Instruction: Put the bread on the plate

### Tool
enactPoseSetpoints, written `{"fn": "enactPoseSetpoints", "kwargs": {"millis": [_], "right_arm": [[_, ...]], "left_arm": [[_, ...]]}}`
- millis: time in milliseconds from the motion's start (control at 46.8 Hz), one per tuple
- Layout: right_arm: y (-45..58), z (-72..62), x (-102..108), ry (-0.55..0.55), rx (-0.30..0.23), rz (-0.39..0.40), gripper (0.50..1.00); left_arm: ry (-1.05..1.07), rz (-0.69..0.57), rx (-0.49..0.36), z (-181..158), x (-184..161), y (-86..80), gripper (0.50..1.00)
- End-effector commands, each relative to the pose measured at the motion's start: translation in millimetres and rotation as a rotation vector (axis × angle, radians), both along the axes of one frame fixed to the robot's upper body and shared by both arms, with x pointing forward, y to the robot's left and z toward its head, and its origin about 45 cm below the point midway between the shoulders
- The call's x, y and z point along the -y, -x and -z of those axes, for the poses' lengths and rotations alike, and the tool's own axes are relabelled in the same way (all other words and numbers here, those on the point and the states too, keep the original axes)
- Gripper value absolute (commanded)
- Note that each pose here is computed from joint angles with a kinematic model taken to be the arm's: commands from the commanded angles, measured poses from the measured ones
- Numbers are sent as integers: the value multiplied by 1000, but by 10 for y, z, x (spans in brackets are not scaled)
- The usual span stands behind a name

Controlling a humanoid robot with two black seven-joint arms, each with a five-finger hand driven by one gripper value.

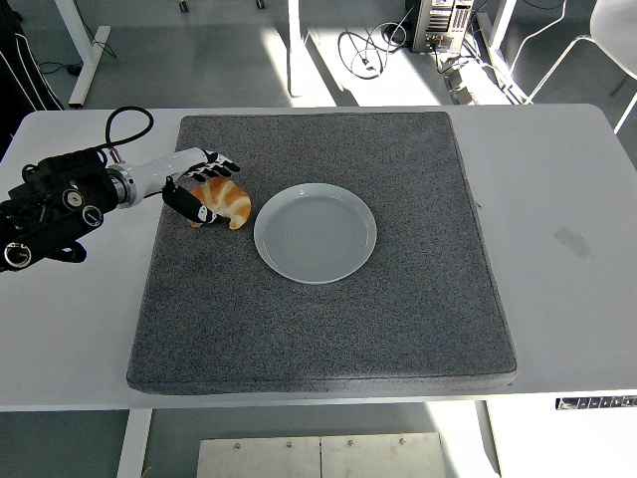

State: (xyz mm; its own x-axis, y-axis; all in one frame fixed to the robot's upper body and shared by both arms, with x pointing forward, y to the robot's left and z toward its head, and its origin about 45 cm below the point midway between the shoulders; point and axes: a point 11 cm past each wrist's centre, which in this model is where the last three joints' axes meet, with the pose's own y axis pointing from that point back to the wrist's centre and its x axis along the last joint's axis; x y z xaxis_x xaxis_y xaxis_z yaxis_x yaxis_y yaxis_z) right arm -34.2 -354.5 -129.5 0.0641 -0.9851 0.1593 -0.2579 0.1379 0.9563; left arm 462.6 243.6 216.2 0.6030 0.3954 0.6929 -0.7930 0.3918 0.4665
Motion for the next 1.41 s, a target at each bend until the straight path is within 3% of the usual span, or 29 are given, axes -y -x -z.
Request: {"fn": "enactPoseSetpoints", "kwargs": {"millis": [0, 192, 342, 641, 684, 769, 812, 876, 1154, 1389], "right_arm": [[1, 0, 0, 0, 0, 0, 1000], [1, 0, 0, 0, 0, 0, 1000], [1, 0, 0, 0, 0, 0, 1000], [1, 0, 0, 0, 0, 0, 1000], [1, 0, 0, 0, 0, 0, 1000], [1, 0, 0, 0, 0, 0, 1000], [1, 0, 0, 0, 0, 0, 1000], [1, 0, 0, 0, 0, 0, 1000], [1, 0, 0, 0, 0, 0, 1000], [1, 0, 0, 0, 0, 0, 1000]], "left_arm": [[-1, -4, 1, 9, 5, -9, 852], [-6, -16, 3, 15, -29, -28, 852], [-16, -11, 5, 22, -31, -25, 792], [-39, -1, -2, 77, -39, 2, 778], [-39, -4, 4, 73, -42, -2, 753], [-39, -10, 16, 56, -45, -14, 622], [-38, -10, 18, 47, -44, -18, 589], [-37, -7, 21, 32, -36, -24, 500], [-20, 14, 42, -43, 18, -45, 500], [44, 58, 143, -712, 273, -246, 500]]}}
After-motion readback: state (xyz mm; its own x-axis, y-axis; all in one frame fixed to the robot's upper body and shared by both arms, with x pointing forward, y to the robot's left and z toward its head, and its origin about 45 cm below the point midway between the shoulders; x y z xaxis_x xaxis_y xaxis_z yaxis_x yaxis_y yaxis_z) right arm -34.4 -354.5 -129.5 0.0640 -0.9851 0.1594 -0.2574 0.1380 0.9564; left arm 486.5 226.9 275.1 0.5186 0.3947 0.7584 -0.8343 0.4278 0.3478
